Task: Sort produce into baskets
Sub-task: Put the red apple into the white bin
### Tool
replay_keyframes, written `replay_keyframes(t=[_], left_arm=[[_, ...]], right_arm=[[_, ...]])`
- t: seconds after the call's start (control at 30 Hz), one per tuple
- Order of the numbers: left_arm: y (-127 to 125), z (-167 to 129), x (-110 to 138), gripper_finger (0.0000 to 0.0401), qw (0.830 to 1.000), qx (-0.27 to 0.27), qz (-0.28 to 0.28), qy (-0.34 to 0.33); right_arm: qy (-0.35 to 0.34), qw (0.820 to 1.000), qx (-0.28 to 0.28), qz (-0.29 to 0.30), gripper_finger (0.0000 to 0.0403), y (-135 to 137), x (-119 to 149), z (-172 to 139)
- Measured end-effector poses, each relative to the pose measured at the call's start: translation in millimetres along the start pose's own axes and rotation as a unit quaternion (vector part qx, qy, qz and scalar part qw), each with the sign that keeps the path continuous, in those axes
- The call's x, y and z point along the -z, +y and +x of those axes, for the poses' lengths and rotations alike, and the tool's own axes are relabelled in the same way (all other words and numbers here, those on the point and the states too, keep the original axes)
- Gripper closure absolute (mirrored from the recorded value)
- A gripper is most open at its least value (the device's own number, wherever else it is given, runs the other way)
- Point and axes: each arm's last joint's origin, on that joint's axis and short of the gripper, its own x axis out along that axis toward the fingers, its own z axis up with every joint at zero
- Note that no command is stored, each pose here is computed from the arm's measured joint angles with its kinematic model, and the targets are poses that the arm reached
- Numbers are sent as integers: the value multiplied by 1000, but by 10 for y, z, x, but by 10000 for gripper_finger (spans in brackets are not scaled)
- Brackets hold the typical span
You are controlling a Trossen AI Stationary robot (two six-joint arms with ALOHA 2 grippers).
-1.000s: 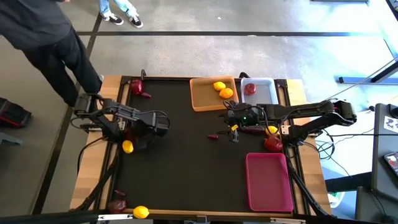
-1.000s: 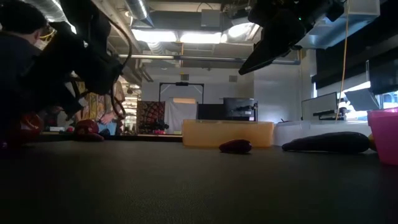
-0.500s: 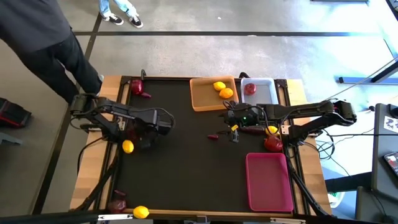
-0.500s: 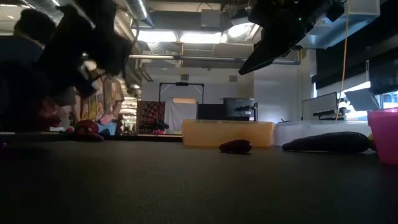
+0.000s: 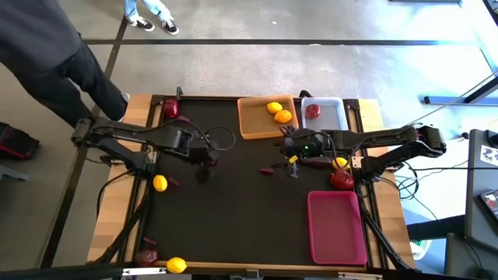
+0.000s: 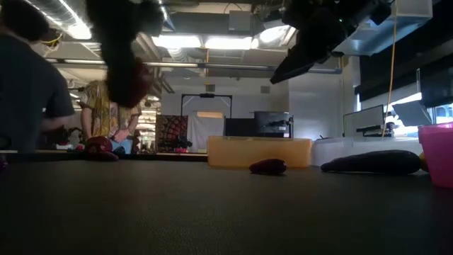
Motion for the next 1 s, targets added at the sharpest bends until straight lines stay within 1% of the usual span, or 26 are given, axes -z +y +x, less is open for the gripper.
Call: replay_keyframes(t=[0.1, 0.23, 0.4, 0.53, 0.8, 0.9, 1.0], left_arm=[[-58, -31, -115, 68, 997, 34, -4, -64], [-135, -39, -260, 67, 988, 68, -1, -135], [-192, -81, -383, 67, 975, 97, 1, -201], [-229, -110, -465, 66, 963, 115, -5, -242], [-338, -43, -647, 66, 942, 136, -8, -307], [-375, 14, -705, 66, 937, 133, -15, -324], [-401, 50, -742, 66, 933, 134, -19, -335]], right_arm=[[-14, 1000, -2, 8, 73, 0, -27, 0], [-40, 999, -3, 9, 73, -2, -77, -3], [-62, 998, -2, 8, 73, -5, -120, -7], [-84, 996, -2, 7, 73, -5, -161, -2], [-131, 990, -43, 2, 73, 24, -232, 128], [-150, 987, -66, -1, 73, 41, -255, 197], [-162, 984, -71, -3, 73, 68, -266, 263]])
